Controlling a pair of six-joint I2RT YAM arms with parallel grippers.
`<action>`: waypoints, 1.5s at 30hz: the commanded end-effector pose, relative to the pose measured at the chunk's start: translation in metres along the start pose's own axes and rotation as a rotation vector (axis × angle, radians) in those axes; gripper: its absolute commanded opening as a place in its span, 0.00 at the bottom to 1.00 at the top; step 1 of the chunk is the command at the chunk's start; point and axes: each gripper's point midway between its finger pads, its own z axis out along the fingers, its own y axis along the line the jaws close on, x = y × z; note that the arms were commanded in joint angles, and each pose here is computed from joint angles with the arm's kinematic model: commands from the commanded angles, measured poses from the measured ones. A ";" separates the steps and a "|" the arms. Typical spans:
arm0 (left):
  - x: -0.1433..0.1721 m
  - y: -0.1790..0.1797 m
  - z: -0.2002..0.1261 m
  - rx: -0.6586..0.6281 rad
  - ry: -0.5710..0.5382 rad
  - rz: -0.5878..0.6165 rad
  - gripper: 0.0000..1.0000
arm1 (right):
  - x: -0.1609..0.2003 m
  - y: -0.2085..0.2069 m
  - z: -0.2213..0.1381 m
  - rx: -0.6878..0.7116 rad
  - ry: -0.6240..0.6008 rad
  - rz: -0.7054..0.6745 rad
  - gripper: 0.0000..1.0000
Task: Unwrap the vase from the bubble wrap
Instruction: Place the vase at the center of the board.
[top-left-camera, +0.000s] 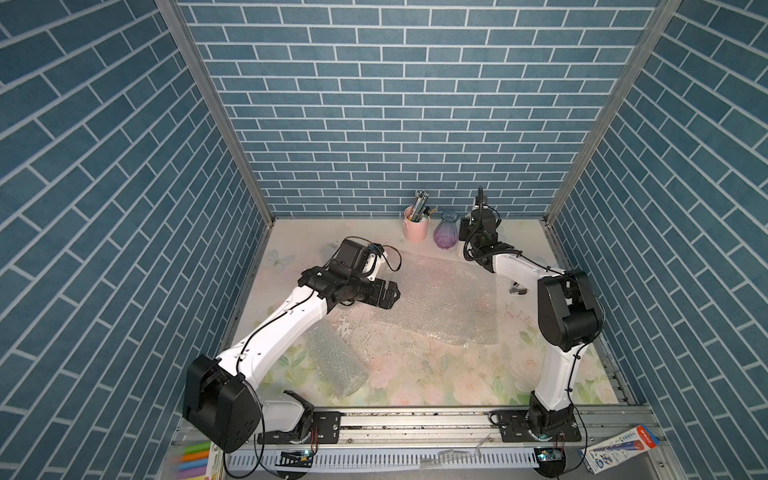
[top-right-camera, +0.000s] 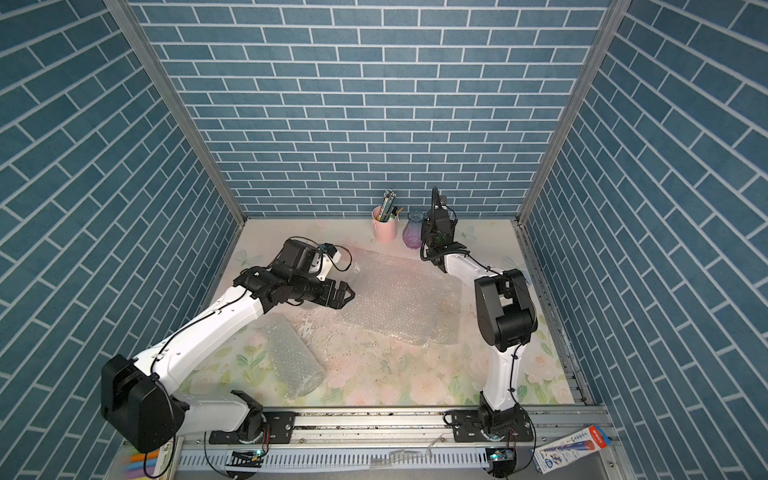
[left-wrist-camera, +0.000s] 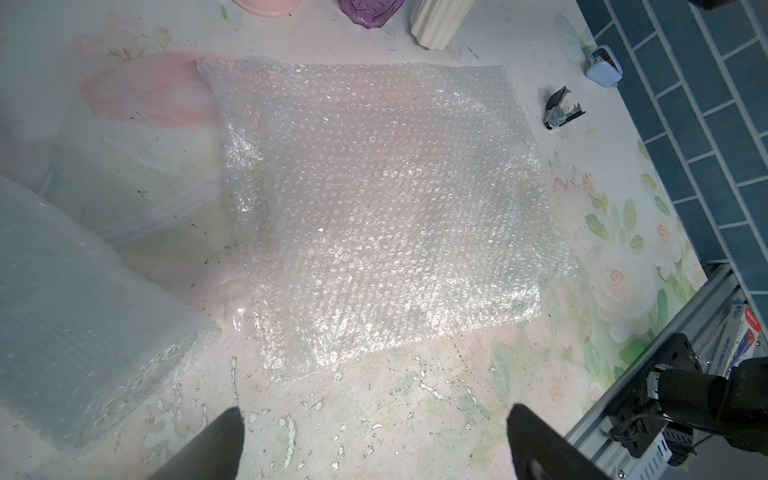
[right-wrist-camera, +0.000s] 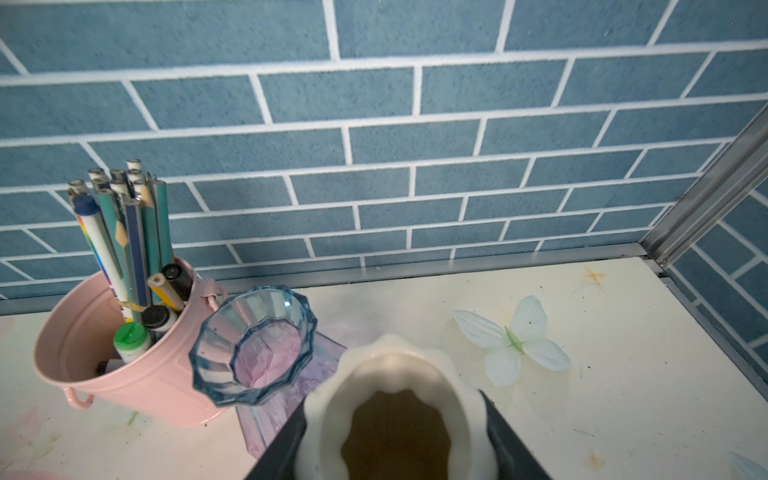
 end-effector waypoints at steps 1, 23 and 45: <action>-0.004 0.002 0.000 0.006 -0.011 -0.014 1.00 | -0.040 0.003 -0.001 -0.017 -0.126 -0.011 0.34; -0.005 0.004 -0.002 0.003 -0.016 -0.021 1.00 | -0.029 -0.003 -0.002 -0.012 -0.132 -0.014 0.41; -0.005 0.005 -0.003 -0.002 -0.018 -0.021 1.00 | -0.025 -0.006 -0.013 -0.017 -0.113 -0.012 0.76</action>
